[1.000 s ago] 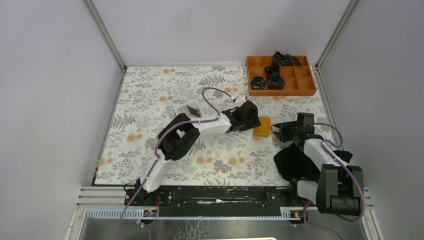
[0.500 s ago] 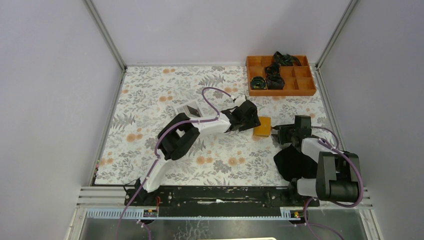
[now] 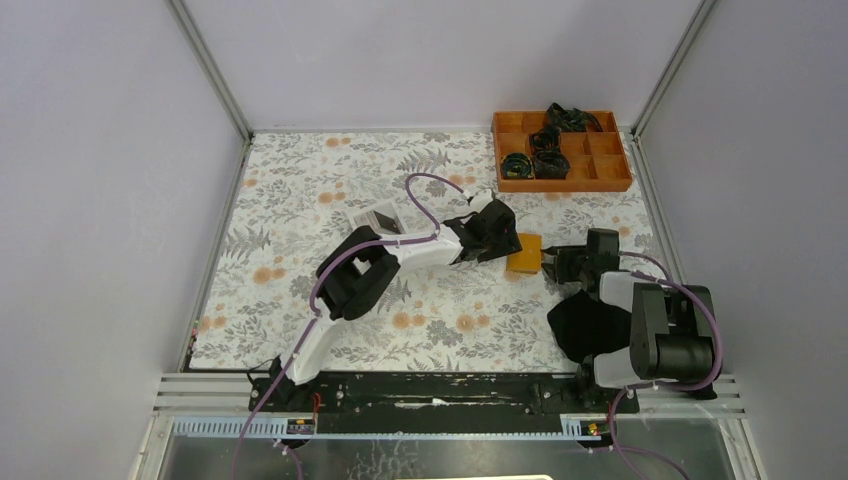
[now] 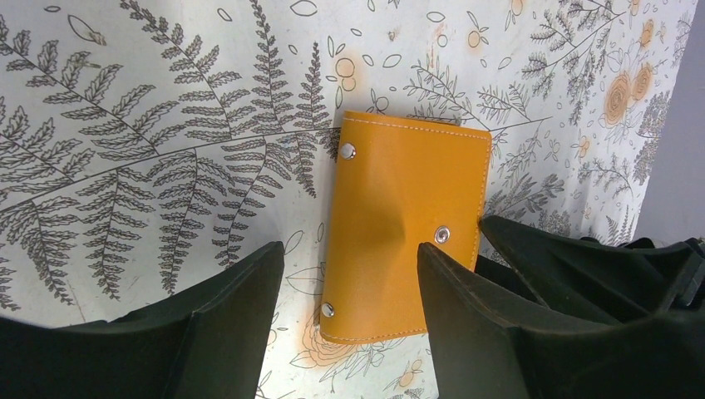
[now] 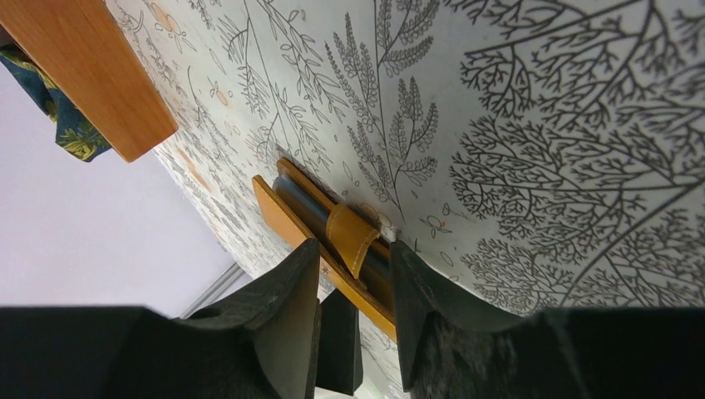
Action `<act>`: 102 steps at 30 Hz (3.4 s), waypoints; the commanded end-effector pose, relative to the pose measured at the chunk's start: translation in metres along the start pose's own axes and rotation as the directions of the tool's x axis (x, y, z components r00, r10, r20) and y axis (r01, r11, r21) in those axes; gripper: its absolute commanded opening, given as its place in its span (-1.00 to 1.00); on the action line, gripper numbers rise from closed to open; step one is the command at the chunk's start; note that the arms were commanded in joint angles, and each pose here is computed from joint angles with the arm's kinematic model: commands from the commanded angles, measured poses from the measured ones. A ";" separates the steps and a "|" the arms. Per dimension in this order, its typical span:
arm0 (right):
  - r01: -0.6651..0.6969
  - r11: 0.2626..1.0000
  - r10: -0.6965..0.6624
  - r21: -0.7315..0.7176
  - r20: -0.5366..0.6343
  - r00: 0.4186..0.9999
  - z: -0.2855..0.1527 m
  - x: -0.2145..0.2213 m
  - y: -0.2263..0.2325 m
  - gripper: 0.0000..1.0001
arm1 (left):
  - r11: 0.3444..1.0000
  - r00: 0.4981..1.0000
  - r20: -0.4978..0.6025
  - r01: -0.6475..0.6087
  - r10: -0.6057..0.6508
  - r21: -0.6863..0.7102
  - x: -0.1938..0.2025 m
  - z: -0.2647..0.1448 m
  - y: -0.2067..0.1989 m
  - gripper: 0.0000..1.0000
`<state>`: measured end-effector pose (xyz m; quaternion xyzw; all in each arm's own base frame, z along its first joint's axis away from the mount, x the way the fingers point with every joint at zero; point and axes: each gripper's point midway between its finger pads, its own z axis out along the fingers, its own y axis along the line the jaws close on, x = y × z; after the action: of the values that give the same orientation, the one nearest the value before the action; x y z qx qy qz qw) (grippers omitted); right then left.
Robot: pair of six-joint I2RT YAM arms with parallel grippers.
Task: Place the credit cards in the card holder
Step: Close the card holder at the center of the board.
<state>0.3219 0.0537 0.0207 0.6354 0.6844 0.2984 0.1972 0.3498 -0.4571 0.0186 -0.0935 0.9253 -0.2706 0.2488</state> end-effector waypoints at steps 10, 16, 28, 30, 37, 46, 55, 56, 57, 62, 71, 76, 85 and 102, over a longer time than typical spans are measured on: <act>-0.054 0.990 0.049 -0.129 -0.043 0.998 0.003 0.004 0.035 -0.11 | 0.863 0.934 -0.357 -0.188 0.010 -0.468 0.106 0.001 0.176 0.39; -0.071 0.988 0.065 -0.137 -0.047 0.997 0.007 0.003 0.035 -0.11 | 0.860 0.931 -0.365 -0.192 0.008 -0.472 0.108 0.001 0.178 0.39; -0.164 0.958 0.148 -0.237 -0.082 0.986 0.018 0.000 0.052 -0.23 | 0.842 0.922 -0.386 -0.222 0.017 -0.492 0.112 -0.002 0.189 0.39; -0.176 0.953 0.160 -0.245 -0.084 0.984 0.018 0.000 0.057 -0.37 | 0.838 0.921 -0.389 -0.228 0.021 -0.496 0.112 -0.004 0.191 0.39; -0.228 0.941 0.207 -0.251 -0.107 0.973 0.020 0.000 0.065 -0.77 | 0.833 0.918 -0.396 -0.233 0.018 -0.502 0.114 -0.005 0.196 0.39; -0.325 0.910 0.295 -0.257 -0.148 0.944 0.019 0.000 0.075 -1.00 | 0.820 0.911 -0.411 -0.248 0.018 -0.515 0.118 -0.002 0.202 0.39; -0.469 0.855 0.436 -0.223 -0.181 0.881 0.018 0.006 0.072 -1.00 | 0.799 0.898 -0.440 -0.270 0.008 -0.537 0.127 -0.001 0.215 0.39; -0.487 0.846 0.453 -0.218 -0.189 0.871 0.018 0.008 0.072 -1.00 | 0.797 0.896 -0.444 -0.274 0.009 -0.539 0.128 -0.001 0.216 0.39; -0.506 0.835 0.470 -0.216 -0.196 0.860 0.018 0.010 0.072 -1.00 | 0.796 0.897 -0.443 -0.275 0.010 -0.539 0.127 -0.001 0.216 0.39; -0.585 0.787 0.544 -0.199 -0.227 0.808 0.018 0.019 0.072 -1.00 | 0.799 0.898 -0.441 -0.277 0.018 -0.533 0.125 0.003 0.212 0.40; -0.665 0.724 0.627 -0.182 -0.227 0.745 0.021 0.019 0.056 -1.00 | 0.794 0.896 -0.444 -0.289 0.027 -0.535 0.123 0.004 0.213 0.40; -0.675 0.716 0.641 -0.179 -0.212 0.737 0.019 0.018 0.052 -1.00 | 0.797 0.895 -0.443 -0.296 0.039 -0.527 0.121 0.006 0.210 0.40; -0.693 0.695 0.663 -0.190 -0.204 0.721 0.018 0.014 0.052 -1.00 | 0.787 0.889 -0.457 -0.311 0.043 -0.532 0.124 0.003 0.217 0.40; -0.780 0.593 0.745 -0.202 -0.229 0.626 0.020 0.012 0.051 -1.00 | 0.794 0.910 -0.413 -0.282 0.044 -0.538 0.104 0.003 0.214 0.43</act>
<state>0.3829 0.0762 0.0639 0.6987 0.4617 0.4949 0.2317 0.3543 -0.4528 0.0080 -0.0519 0.9400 -0.2379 0.2391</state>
